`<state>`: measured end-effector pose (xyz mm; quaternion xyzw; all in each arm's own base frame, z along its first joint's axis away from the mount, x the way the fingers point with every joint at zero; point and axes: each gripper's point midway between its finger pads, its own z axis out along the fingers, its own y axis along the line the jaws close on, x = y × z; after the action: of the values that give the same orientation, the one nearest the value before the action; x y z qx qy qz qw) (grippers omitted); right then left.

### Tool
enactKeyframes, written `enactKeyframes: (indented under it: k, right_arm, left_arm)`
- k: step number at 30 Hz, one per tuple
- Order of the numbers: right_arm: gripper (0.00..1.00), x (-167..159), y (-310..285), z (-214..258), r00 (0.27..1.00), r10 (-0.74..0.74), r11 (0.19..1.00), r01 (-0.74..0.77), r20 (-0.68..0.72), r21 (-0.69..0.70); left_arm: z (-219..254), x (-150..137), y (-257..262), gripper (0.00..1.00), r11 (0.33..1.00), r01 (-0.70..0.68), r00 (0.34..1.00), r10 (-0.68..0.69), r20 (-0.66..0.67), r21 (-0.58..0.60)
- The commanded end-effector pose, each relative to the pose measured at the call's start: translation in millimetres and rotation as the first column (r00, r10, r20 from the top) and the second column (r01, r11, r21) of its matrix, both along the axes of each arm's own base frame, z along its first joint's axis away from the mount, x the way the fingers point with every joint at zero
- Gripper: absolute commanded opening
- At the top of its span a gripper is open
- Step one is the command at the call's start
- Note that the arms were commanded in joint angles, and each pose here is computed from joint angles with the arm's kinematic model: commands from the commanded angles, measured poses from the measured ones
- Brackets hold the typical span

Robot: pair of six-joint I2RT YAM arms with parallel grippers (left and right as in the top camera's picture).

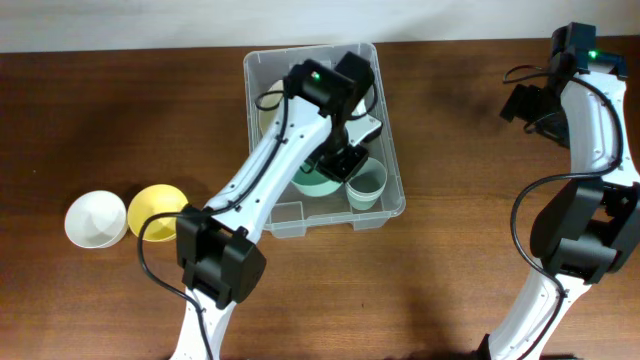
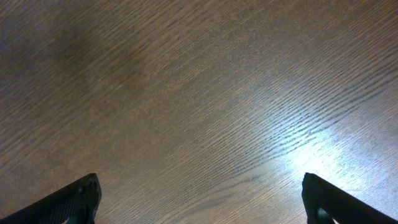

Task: Pack container
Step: 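Lift the mint green bowl and carry it into the bin, then release the mint bowl in the bin's front left and withdraw, then lower the left gripper onto the yellow bowl's rim and grip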

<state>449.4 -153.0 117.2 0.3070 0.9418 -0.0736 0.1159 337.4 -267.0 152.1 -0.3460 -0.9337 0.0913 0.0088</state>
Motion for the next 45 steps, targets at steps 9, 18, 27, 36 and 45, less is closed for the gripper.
enactKeyframes:
  k: [9,18,27,36,45]
  right_arm:
    - [0.99,0,-3,1,1.000,-0.010,1.000,0.010,0.003,-0.005]
    - [0.99,0,-3,1,1.000,-0.010,1.000,0.010,0.003,-0.005]
    - [0.99,0,-3,1,1.000,-0.010,1.000,0.010,0.003,-0.005]
    - [0.99,0,-3,1,1.000,-0.010,1.000,0.010,0.003,-0.005]
    - [0.99,0,-3,1,1.000,-0.010,1.000,0.010,0.003,-0.005]
  left_arm:
    - [-13,-6,19,0.04,0.994,-0.077,0.997,0.078,-0.012,0.082]
    - [-9,13,38,0.63,0.976,-0.186,0.982,0.183,0.037,0.113]
    - [51,73,110,0.60,0.851,-0.526,0.836,0.517,0.185,-0.003]
    - [96,90,247,0.61,0.449,-0.893,0.412,0.853,0.320,-0.046]
    - [61,67,292,0.64,0.096,-0.993,0.111,0.950,0.291,0.066]
